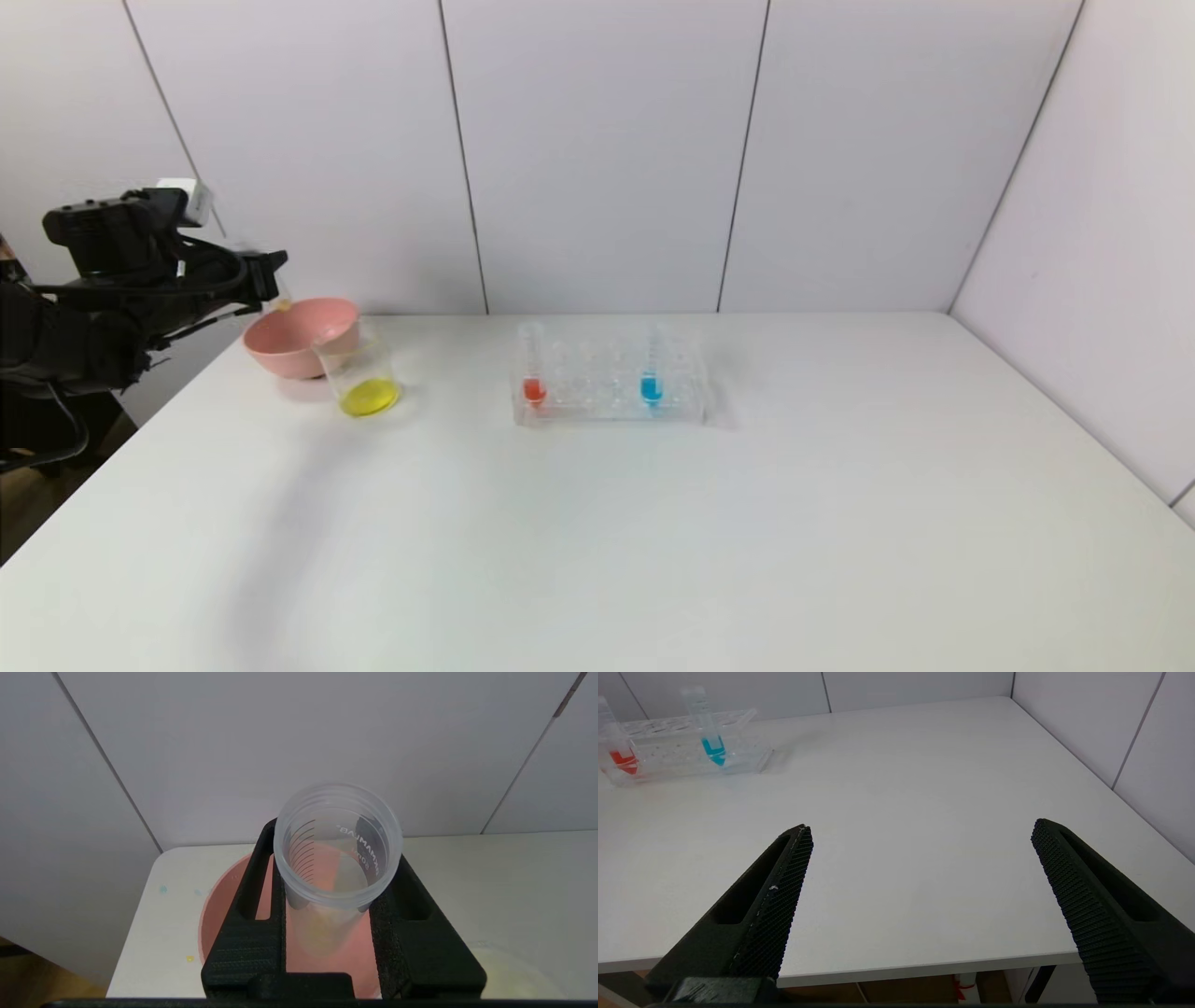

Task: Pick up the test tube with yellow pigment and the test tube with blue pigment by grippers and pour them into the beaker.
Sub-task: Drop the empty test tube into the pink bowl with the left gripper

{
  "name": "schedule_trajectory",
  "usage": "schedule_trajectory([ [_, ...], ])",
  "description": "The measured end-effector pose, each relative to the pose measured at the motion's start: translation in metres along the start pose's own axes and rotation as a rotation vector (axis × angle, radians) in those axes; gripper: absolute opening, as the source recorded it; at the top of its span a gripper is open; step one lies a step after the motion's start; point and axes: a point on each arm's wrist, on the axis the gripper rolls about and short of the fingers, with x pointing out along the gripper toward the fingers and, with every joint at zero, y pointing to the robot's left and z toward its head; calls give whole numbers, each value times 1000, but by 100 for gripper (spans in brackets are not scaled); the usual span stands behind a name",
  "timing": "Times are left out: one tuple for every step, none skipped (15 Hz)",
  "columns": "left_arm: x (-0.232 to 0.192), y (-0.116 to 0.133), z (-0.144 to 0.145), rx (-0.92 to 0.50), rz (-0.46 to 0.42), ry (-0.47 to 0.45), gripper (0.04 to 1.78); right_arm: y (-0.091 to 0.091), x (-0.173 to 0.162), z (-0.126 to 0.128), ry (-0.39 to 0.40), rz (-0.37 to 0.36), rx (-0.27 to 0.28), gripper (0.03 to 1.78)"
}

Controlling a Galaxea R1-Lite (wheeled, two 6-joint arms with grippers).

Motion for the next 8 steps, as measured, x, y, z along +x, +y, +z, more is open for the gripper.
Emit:
schedule_trajectory([
  [4, 1, -6, -1, 1, 2, 52, 0, 0, 0, 0, 0, 0, 171],
  [8, 2, -11, -2, 2, 7, 52, 0, 0, 0, 0, 0, 0, 171],
  [11, 3, -18, -5, 2, 17, 52, 0, 0, 0, 0, 0, 0, 171],
  [14, 4, -24, -7, 1, 29, 52, 0, 0, 0, 0, 0, 0, 171],
  [16, 4, -29, -7, -1, 36, 52, 0, 0, 0, 0, 0, 0, 171],
  [18, 4, -34, -9, -2, 37, 52, 0, 0, 0, 0, 0, 0, 171],
  [20, 3, -38, -11, -3, 40, 52, 0, 0, 0, 0, 0, 0, 171],
  [21, 3, -42, -15, -5, 51, 52, 0, 0, 0, 0, 0, 0, 171],
])
